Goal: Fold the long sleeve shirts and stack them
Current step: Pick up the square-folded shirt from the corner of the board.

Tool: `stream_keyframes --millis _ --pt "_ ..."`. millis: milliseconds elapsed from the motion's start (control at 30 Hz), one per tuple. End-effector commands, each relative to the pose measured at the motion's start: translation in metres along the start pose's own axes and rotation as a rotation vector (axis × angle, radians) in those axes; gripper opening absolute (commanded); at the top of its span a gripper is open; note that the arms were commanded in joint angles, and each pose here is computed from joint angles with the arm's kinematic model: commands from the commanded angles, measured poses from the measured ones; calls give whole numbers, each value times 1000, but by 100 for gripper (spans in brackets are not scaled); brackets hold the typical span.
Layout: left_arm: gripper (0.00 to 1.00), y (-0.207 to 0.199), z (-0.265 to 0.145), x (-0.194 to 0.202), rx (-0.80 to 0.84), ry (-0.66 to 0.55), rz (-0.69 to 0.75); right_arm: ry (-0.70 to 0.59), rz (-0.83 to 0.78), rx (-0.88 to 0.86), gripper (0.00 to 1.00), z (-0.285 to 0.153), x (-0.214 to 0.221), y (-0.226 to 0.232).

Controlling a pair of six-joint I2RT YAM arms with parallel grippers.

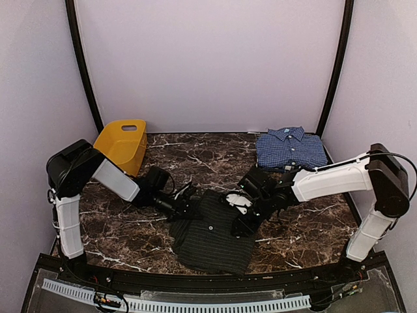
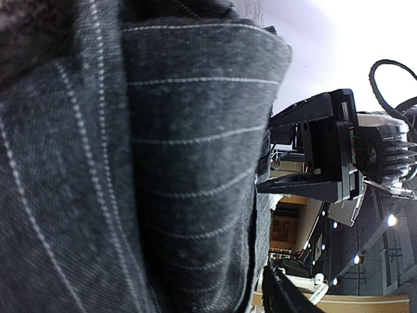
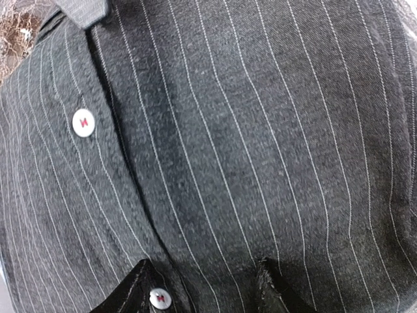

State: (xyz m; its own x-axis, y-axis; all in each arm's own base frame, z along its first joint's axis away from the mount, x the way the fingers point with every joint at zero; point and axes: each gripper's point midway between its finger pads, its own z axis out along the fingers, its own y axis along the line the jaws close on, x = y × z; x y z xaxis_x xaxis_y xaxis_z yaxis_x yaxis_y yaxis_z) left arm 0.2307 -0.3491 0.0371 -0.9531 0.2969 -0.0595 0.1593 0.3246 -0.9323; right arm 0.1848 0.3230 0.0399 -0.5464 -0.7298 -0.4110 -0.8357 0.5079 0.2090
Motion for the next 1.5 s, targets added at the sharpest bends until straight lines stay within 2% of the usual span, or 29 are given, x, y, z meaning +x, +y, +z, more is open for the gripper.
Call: stream_keyframes --millis 0,133,233,367,400,467,633,833,1000,1100,1133,1233,1267,1300,1333,1367,1400,1433,1467 --pt "53 23 14 10 -63 15 -89 -20 11 -10 51 3 -7 1" --pt "48 24 21 10 -61 17 -106 -32 15 -17 51 3 -8 2" --pt "38 24 23 7 -56 3 -103 -30 20 -22 50 5 -6 3" --pt "17 19 23 2 -47 -14 -100 -30 21 -13 50 4 -4 2" --pt "9 15 22 0 -39 -21 -95 -32 21 -8 50 2 -5 2" --pt "1 7 19 -3 -34 -32 -81 -42 27 2 50 -4 -9 1" --pt "0 -20 7 -18 -85 -71 -5 -100 85 44 51 -29 -22 -8" --pt "0 -53 -31 -39 -314 -142 115 -196 174 106 52 -71 -37 -28" --pt "0 -64 -87 -55 -612 -234 188 -241 257 202 53 -101 -36 -57" --pt "0 -91 -121 -72 -740 -311 255 -260 308 264 53 -118 -33 -75" --pt "0 -86 -134 -68 -822 -312 236 -263 323 292 53 -123 -31 -81" --pt "0 -115 -176 -78 -984 -370 263 -277 354 341 53 -133 -29 -95" --pt "0 -132 -195 -88 -1044 -432 287 -277 357 352 53 -135 -28 -98" --pt "0 -127 -204 -81 -1107 -398 269 -273 360 360 53 -135 -26 -100" --pt "0 -142 -222 -89 -1166 -455 288 -272 364 366 53 -135 -25 -103" --pt "0 -137 -229 -84 -1224 -419 268 -270 369 370 53 -135 -23 -105" --pt "0 -149 -244 -90 -1277 -467 282 -269 374 374 53 -135 -22 -107" --pt "0 -142 -253 -86 -1355 -437 262 -267 381 378 53 -135 -21 -110" --pt "0 -154 -260 -91 -1369 -465 274 -270 391 384 53 -136 -20 -113"
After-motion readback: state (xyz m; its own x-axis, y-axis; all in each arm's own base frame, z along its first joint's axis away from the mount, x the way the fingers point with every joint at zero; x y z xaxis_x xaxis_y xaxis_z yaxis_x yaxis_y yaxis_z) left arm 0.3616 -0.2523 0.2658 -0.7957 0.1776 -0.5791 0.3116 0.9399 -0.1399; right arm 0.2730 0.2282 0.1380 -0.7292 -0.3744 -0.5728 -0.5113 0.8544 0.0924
